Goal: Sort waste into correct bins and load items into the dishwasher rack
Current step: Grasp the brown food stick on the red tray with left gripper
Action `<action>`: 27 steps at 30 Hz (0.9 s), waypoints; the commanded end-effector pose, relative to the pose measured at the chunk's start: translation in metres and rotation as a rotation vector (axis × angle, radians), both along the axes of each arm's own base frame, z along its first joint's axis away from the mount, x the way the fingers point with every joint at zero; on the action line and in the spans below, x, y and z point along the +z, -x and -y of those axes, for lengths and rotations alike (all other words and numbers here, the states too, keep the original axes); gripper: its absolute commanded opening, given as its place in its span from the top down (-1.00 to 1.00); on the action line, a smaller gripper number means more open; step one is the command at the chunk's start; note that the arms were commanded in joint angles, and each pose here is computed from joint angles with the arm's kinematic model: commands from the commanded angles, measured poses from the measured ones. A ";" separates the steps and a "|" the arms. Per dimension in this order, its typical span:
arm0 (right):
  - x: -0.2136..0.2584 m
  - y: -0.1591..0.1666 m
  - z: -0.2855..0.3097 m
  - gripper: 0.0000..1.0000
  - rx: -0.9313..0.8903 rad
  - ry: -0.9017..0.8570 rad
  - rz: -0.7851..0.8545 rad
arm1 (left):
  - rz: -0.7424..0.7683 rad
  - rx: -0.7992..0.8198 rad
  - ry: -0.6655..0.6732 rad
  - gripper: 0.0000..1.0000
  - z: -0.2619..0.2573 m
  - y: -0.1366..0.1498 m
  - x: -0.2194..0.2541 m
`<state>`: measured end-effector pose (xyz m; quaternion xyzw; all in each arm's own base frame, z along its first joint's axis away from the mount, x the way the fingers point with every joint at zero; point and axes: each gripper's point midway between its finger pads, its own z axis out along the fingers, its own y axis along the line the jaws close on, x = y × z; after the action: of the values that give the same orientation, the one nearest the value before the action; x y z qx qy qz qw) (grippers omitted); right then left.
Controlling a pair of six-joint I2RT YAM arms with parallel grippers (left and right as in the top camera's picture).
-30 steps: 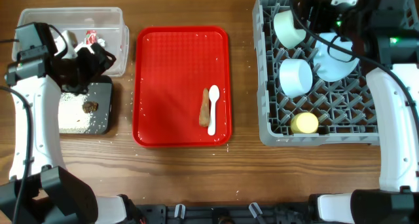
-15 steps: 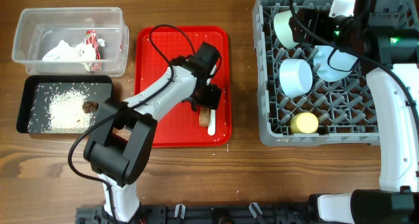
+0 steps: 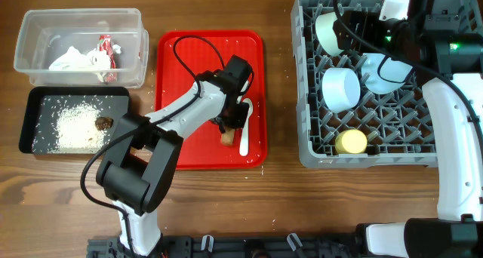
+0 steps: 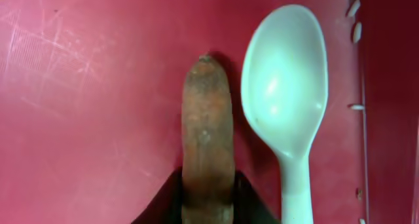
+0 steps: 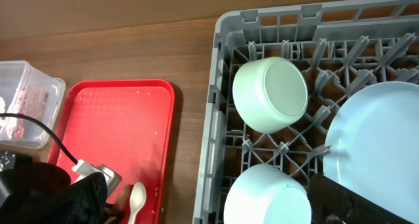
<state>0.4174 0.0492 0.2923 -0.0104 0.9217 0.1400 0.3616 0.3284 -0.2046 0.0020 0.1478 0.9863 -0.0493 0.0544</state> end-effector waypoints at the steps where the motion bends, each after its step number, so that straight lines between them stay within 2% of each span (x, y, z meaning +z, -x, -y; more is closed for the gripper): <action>1: -0.004 -0.002 0.002 -1.00 -0.018 0.000 -0.012 | -0.040 0.053 -0.024 0.92 -0.011 0.008 -0.012; 4: -0.003 -0.003 0.001 -1.00 -0.034 -0.016 -0.012 | -0.046 0.180 -0.029 0.92 -0.036 -0.004 0.010; 7: 0.005 -0.004 -0.015 -0.99 0.006 -0.094 0.003 | -0.032 0.336 -0.015 0.92 -0.085 -0.023 0.057; 10: 0.006 -0.004 -0.048 -0.99 0.081 -0.095 0.017 | 0.040 0.597 0.026 0.92 -0.157 -0.028 0.121; 13: -0.017 -0.004 -0.098 -0.97 0.139 -0.140 -0.060 | 0.134 0.976 0.018 0.92 -0.240 -0.009 0.165; 14: -0.029 -0.005 -0.114 -0.97 0.165 -0.140 -0.086 | 0.150 1.055 0.007 0.92 -0.257 -0.005 0.168; 16: -0.057 -0.005 -0.144 -0.79 0.212 -0.113 -0.143 | 0.157 1.194 -0.014 0.92 -0.293 0.001 0.163; 18: -0.081 -0.003 -0.171 -0.76 0.248 -0.080 -0.180 | 0.149 1.269 -0.023 0.92 -0.319 0.004 0.146; 23: -0.110 0.013 -0.205 -0.76 0.276 0.069 -0.196 | 0.166 1.439 -0.036 0.91 -0.371 0.013 0.068; 25: -0.119 0.023 -0.208 -0.76 0.269 0.079 -0.245 | 0.149 1.495 -0.039 0.76 -0.379 0.019 0.033; 27: -0.126 0.027 -0.206 -0.75 0.267 0.090 -0.275 | 0.112 1.516 -0.048 0.73 -0.380 0.022 0.012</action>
<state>0.3884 0.2594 0.1809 -0.1442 0.9499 0.1651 0.2227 0.3145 0.1736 0.0350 -0.5466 0.8249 0.0244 0.1422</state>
